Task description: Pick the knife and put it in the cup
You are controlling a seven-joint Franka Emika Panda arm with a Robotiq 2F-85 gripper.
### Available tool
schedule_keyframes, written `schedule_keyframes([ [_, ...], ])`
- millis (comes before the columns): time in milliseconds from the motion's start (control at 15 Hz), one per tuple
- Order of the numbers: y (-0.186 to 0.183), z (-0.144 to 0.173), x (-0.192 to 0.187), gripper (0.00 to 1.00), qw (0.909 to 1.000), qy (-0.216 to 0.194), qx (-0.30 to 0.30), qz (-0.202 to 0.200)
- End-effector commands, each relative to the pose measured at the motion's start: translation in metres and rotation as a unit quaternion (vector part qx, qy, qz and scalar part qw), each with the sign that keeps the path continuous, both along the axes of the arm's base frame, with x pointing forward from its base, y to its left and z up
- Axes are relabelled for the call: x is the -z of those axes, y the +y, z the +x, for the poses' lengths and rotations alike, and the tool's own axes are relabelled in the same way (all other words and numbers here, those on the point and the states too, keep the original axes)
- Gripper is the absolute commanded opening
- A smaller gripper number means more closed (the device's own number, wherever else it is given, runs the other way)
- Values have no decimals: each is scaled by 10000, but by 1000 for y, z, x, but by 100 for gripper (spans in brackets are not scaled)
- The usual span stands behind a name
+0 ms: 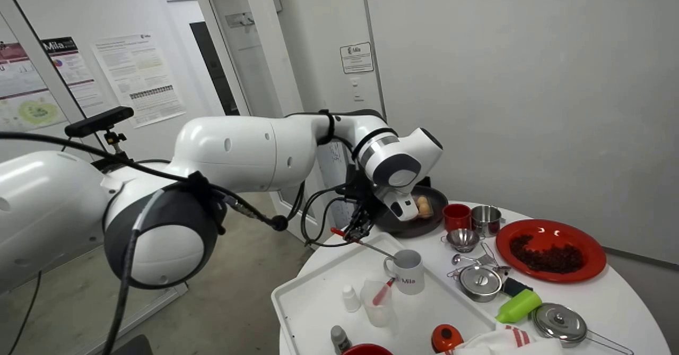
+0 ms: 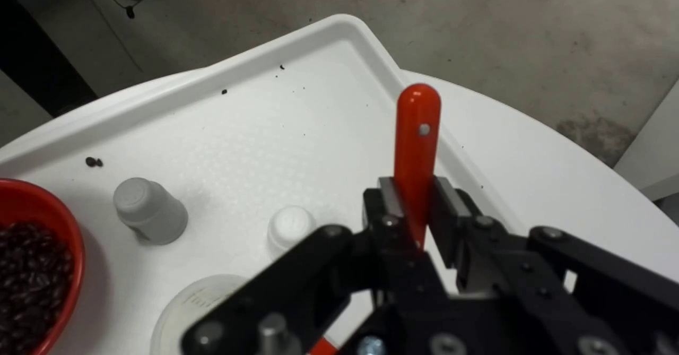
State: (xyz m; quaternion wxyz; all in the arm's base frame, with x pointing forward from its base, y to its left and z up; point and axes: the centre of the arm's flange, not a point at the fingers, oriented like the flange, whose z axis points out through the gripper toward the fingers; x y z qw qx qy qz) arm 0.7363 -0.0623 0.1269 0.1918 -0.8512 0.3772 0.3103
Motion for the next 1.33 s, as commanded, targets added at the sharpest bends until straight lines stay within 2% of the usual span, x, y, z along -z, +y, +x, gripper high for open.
schedule_keyframes([
  [0,-12,49,12,8,9990,117,315,294],
  [467,-30,55,34,8,9967,100,807,-28],
  [1000,-33,65,48,8,9917,239,1266,40],
  [1267,-33,69,50,7,9882,293,1473,291],
])
